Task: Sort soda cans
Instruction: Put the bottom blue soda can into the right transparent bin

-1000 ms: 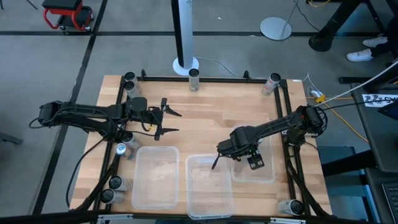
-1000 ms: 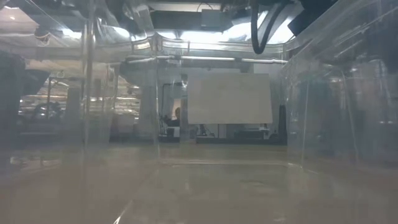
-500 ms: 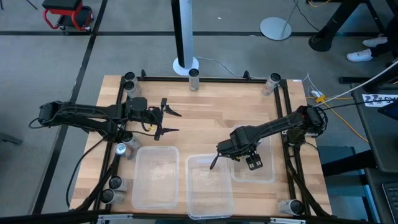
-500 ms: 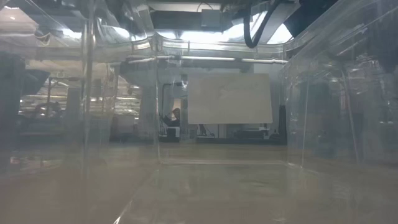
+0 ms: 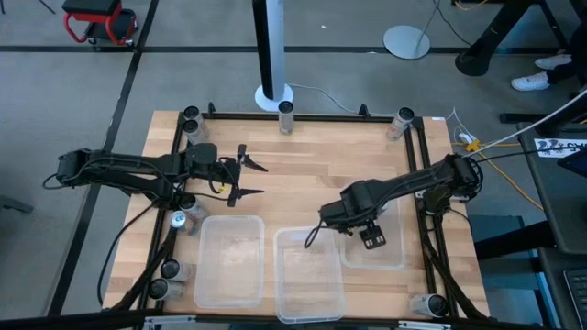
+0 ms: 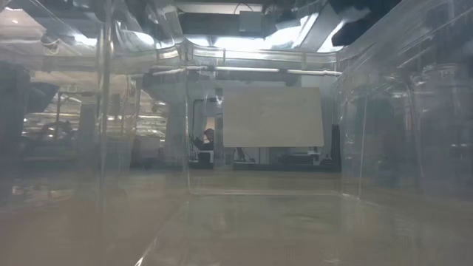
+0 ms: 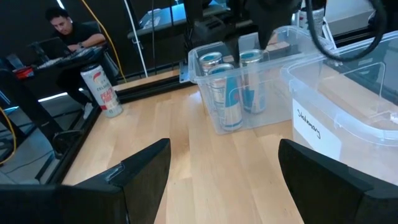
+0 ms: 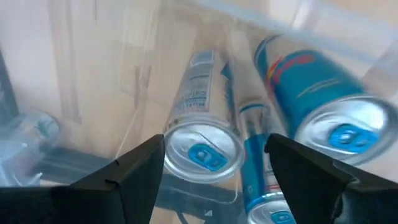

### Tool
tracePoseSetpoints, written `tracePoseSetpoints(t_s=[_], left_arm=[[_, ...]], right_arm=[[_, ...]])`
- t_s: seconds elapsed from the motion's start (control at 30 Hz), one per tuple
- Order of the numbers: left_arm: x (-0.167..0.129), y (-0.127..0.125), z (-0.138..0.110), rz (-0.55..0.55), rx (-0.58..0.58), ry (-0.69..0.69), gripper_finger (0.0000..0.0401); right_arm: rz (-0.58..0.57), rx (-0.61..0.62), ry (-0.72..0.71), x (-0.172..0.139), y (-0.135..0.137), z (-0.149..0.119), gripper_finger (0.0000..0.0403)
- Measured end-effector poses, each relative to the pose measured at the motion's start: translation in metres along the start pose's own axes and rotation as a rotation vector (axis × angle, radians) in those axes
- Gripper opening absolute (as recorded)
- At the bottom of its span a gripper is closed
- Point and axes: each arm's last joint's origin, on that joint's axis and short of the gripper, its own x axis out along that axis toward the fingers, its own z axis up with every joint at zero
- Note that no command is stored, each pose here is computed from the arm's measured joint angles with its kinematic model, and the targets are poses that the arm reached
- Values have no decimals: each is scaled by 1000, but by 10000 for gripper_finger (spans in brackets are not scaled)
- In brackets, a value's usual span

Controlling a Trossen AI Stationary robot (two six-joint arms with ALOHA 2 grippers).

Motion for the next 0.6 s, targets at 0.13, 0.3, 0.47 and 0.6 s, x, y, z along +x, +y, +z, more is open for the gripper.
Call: tracePoseSetpoints(t_s=[0.13,0.3,0.47,0.6], left_arm=[[0,0,0,0,0,0,288],[0,0,0,0,0,0,288],[0,0,0,0,0,0,288],[0,0,0,0,-5,0,288]], right_arm=[[-53,-5,-49,-11,0,2,284],[-76,-19,-101,-8,3,8,285],[-76,-34,-125,6,11,15,285],[-82,1,-73,22,16,12,277]])
